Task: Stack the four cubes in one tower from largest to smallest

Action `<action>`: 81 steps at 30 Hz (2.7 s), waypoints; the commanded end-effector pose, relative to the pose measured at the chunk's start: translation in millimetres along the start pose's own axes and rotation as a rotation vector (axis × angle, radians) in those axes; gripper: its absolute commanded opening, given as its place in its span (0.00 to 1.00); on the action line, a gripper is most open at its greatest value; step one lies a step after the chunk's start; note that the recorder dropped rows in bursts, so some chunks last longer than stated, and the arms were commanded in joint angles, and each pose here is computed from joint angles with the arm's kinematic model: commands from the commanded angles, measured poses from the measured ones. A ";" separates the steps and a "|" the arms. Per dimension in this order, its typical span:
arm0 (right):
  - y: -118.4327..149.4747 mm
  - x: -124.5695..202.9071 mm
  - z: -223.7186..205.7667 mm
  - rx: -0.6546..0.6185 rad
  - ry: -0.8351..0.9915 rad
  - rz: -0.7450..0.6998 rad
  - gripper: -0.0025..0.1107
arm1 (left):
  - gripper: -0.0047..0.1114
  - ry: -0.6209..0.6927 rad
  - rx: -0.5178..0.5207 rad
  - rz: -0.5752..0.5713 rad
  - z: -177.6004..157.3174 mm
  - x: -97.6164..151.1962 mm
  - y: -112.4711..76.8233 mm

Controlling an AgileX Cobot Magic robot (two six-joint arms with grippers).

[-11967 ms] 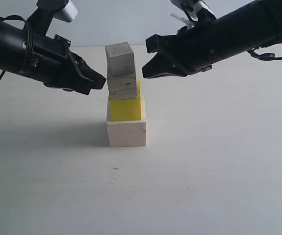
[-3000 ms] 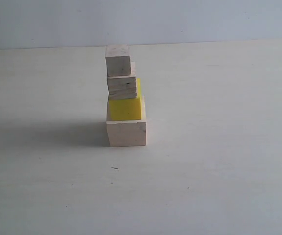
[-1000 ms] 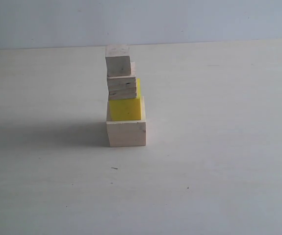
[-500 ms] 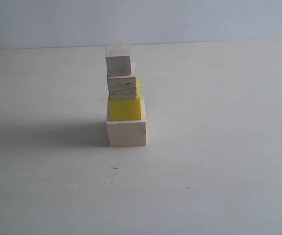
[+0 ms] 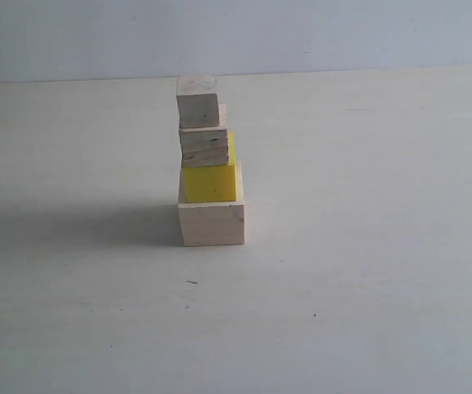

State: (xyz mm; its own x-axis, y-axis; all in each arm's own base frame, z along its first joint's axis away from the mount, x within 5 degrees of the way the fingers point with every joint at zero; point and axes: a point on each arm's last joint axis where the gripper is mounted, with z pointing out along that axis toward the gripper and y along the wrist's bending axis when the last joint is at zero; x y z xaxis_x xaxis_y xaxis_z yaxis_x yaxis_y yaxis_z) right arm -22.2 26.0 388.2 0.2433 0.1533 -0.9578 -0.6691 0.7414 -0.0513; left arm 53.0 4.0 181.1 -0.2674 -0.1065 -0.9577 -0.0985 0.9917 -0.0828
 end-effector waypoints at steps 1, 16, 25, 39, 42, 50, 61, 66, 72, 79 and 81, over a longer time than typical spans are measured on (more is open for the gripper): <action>0.0 2.0 -0.4 0.000 0.002 0.003 0.02 | 0.04 -0.009 0.011 -0.010 0.1 0.1 -0.7; 0.0 2.0 -0.4 0.000 0.002 0.003 0.02 | 0.04 -0.005 0.060 0.006 0.0 0.3 -3.4; 0.0 2.0 -0.4 0.000 0.002 0.003 0.02 | 0.04 -0.005 0.057 0.007 0.0 0.3 -3.2; 0.0 2.0 -0.4 0.000 0.002 0.003 0.02 | 0.04 -0.005 0.057 0.007 0.0 0.3 -3.2; 0.3 0.0 -3.6 0.018 -0.024 -0.005 0.02 | 0.04 -0.005 0.057 0.007 0.0 0.3 -3.2; -2.0 18.7 0.9 0.493 0.066 -0.208 0.02 | 0.04 -0.005 0.057 0.007 0.0 0.3 -3.2; -48.9 126.7 0.1 0.711 0.279 0.034 0.02 | 0.04 -0.005 0.057 0.007 0.0 0.3 -3.2; -55.3 160.0 -7.3 0.752 0.286 0.035 0.02 | 0.04 -0.005 0.057 0.007 0.0 0.3 -3.2; -57.7 188.8 -11.9 0.761 0.346 0.097 0.02 | 0.04 -0.007 0.057 0.007 0.0 0.1 -3.3; -56.2 192.7 -12.1 0.732 0.409 0.041 0.02 | 0.04 -0.007 0.057 0.007 0.0 0.1 -3.3; -56.2 192.7 -12.1 0.732 0.409 0.041 0.02 | 0.04 -0.007 0.057 0.007 0.0 0.1 -3.3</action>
State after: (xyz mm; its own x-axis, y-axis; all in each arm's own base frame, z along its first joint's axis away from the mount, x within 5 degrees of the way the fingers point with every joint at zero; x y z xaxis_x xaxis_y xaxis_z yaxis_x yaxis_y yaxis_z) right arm 54.1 5.8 204.2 -0.1392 0.0642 -0.9882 -0.0111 0.9977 0.0664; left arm 53.1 1.3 181.1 -0.2725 -0.0927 -0.9577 -0.0478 0.9954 -0.0828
